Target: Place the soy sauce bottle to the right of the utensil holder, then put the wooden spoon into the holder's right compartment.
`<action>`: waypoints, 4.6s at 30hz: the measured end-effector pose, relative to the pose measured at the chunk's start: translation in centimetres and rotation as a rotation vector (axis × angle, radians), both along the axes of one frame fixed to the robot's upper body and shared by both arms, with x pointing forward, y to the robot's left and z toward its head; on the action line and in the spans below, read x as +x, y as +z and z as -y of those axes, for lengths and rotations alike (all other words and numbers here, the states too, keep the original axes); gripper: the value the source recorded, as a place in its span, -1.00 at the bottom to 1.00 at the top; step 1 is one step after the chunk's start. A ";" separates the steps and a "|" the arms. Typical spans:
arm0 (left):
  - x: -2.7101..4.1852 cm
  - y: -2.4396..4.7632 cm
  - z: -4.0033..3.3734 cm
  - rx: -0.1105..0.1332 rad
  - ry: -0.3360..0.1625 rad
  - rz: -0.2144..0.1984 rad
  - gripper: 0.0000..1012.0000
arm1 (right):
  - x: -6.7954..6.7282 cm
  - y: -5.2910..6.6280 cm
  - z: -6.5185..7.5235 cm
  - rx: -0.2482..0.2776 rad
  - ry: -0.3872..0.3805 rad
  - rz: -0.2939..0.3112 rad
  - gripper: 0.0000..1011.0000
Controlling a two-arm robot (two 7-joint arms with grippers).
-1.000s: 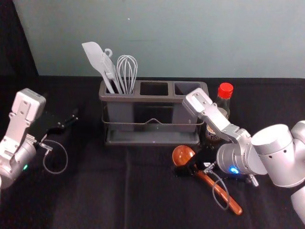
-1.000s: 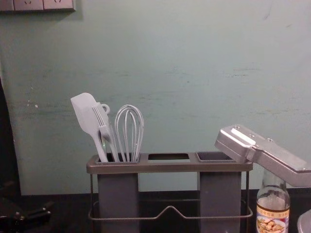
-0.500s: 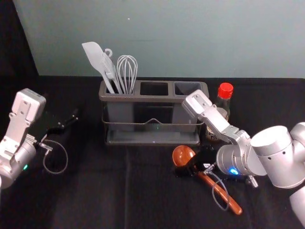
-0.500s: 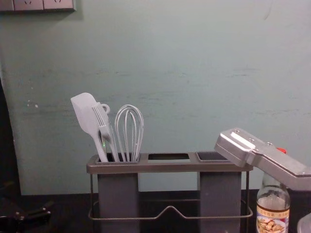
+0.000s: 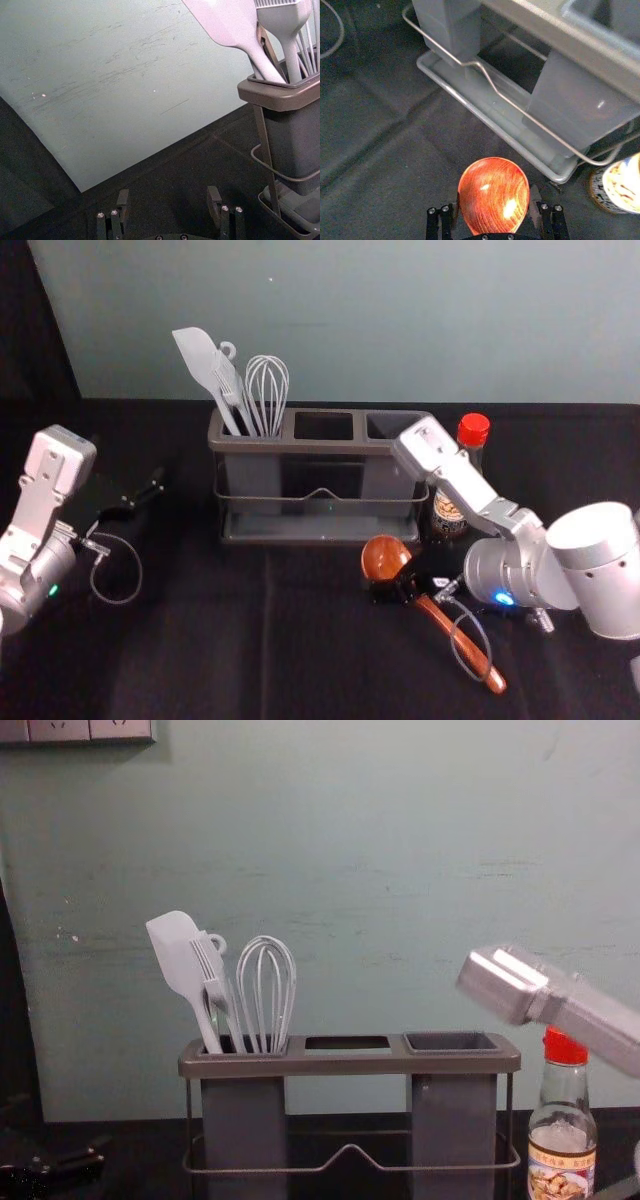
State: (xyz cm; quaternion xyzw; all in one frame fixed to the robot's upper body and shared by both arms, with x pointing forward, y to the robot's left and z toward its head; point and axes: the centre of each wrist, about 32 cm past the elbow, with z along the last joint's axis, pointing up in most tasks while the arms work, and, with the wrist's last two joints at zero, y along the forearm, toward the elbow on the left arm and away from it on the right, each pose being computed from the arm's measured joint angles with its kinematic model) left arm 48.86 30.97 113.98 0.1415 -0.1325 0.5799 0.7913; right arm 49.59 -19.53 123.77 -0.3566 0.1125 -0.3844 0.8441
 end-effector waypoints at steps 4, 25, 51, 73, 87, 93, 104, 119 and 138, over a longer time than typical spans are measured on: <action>0.00 0.00 0.00 0.000 0.000 0.000 0.98 | -0.8 0.9 0.6 0.023 -0.003 0.027 0.65; 0.00 0.00 0.00 0.000 0.000 0.000 0.98 | -5.7 3.0 4.6 0.241 -0.058 0.326 0.65; 0.00 0.00 0.00 0.000 0.000 0.000 0.98 | -8.5 -0.9 6.4 0.464 -0.033 0.769 0.65; 0.00 0.00 0.00 0.000 0.000 0.000 0.98 | -8.5 -1.0 6.4 0.466 -0.030 0.769 0.65; 0.00 0.00 0.00 0.000 0.000 0.000 0.98 | -4.7 1.5 5.8 0.476 0.041 0.840 0.65; 0.00 0.00 0.00 0.000 0.000 0.000 0.98 | -2.7 2.4 4.8 0.523 0.069 0.893 0.65; 0.00 0.00 0.00 0.000 0.000 0.000 0.98 | 1.1 2.7 3.3 0.630 0.111 0.974 0.65; 0.00 0.00 0.00 0.000 0.000 0.000 0.98 | 4.1 0.8 2.5 0.745 0.070 0.997 0.65; 0.00 0.00 0.00 0.000 0.000 0.000 0.98 | 5.2 -5.3 2.7 0.808 0.099 0.983 0.65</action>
